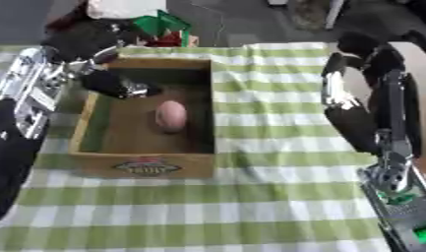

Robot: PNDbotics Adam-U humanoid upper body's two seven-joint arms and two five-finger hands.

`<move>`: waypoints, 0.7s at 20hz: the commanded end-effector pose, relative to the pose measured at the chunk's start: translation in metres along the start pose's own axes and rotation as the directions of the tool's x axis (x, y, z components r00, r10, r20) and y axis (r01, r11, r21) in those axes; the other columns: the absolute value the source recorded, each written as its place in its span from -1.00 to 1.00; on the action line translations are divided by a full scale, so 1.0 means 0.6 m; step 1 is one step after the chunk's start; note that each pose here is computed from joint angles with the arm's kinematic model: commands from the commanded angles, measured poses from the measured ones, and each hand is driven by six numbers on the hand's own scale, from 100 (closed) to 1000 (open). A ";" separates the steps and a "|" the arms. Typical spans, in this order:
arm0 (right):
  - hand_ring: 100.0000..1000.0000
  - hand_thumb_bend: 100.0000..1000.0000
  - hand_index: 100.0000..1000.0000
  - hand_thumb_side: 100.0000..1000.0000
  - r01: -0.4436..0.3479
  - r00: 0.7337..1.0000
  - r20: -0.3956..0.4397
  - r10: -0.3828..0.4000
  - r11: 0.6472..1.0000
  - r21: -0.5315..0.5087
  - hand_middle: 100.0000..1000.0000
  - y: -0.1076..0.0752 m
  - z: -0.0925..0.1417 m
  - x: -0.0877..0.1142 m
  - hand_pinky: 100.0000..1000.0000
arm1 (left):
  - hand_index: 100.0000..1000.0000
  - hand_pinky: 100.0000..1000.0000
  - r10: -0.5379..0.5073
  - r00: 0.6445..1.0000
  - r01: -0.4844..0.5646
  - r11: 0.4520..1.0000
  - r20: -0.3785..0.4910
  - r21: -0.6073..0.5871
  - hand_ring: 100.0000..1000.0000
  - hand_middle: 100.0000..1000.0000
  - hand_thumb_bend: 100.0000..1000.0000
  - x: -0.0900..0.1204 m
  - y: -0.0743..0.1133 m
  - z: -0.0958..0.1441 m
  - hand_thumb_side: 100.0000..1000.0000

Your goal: Pick up objects on the table and place them in the box.

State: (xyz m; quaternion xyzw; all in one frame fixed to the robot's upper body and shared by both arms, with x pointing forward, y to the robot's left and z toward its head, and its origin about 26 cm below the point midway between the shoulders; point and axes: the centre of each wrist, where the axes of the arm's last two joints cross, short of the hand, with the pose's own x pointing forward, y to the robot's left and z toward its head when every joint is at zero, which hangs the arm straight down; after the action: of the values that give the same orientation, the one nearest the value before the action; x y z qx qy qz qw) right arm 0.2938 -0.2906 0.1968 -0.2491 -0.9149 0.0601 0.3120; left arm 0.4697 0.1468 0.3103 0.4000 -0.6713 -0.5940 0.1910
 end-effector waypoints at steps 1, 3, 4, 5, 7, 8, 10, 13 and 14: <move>0.53 -1.00 0.55 -0.16 -0.023 0.999 0.027 0.023 1.000 -0.008 0.40 -0.012 -0.009 0.006 0.46 | 0.84 0.27 0.002 0.995 0.000 1.000 -0.100 0.020 0.64 0.62 -0.24 -0.060 0.035 0.035 0.51; 0.53 -1.00 0.55 -0.15 -0.024 0.999 0.028 0.025 1.000 -0.008 0.40 -0.012 -0.009 0.006 0.46 | 0.84 0.28 0.008 0.987 -0.007 1.000 -0.158 0.006 0.65 0.63 -0.21 -0.089 0.039 0.055 0.51; 0.53 -1.00 0.55 -0.15 -0.025 0.999 0.029 0.025 1.000 -0.008 0.40 -0.012 -0.009 0.006 0.46 | 0.85 0.28 0.008 0.981 -0.009 1.000 -0.192 -0.004 0.65 0.63 -0.20 -0.105 0.040 0.065 0.52; 0.53 -1.00 0.55 -0.15 -0.026 0.999 0.030 0.026 1.000 -0.009 0.40 -0.013 -0.009 0.006 0.46 | 0.85 0.28 0.005 0.974 -0.008 1.000 -0.227 -0.013 0.65 0.63 -0.19 -0.121 0.041 0.076 0.52; 0.53 -1.00 0.55 -0.15 -0.027 0.999 0.032 0.027 1.000 -0.010 0.40 -0.013 -0.010 0.006 0.46 | 0.85 0.28 0.004 0.959 -0.011 1.000 -0.283 -0.022 0.65 0.63 -0.20 -0.148 0.042 0.095 0.52; 0.53 -1.00 0.55 -0.15 -0.027 0.999 0.032 0.028 1.000 -0.010 0.40 -0.013 -0.010 0.006 0.46 | 0.84 0.28 0.004 0.953 -0.012 1.000 -0.303 -0.023 0.65 0.62 -0.20 -0.157 0.042 0.101 0.52; 0.53 -1.00 0.55 -0.15 -0.029 0.999 0.033 0.029 1.000 -0.011 0.40 -0.014 -0.010 0.006 0.46 | 0.84 0.28 0.000 0.943 -0.011 0.999 -0.334 -0.030 0.65 0.63 -0.20 -0.172 0.040 0.113 0.52; 0.53 -1.00 0.55 -0.15 -0.031 0.999 0.035 0.032 0.999 -0.013 0.40 -0.014 -0.011 0.006 0.46 | 0.84 0.29 -0.005 0.920 -0.021 0.998 -0.391 -0.064 0.65 0.63 -0.17 -0.194 0.026 0.129 0.52; 0.53 -1.00 0.55 -0.15 -0.031 0.999 0.035 0.032 0.999 -0.013 0.40 -0.014 -0.011 0.007 0.46 | 0.84 0.29 -0.003 0.914 -0.030 0.997 -0.406 -0.075 0.65 0.63 -0.17 -0.199 0.019 0.133 0.52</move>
State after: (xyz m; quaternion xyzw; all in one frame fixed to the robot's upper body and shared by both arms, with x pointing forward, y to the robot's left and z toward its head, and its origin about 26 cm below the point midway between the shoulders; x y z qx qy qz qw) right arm 0.2935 -0.2921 0.1970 -0.2532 -0.9145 0.0557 0.3105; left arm 0.4836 0.2744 0.3160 0.4813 -0.6016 -0.5368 0.3439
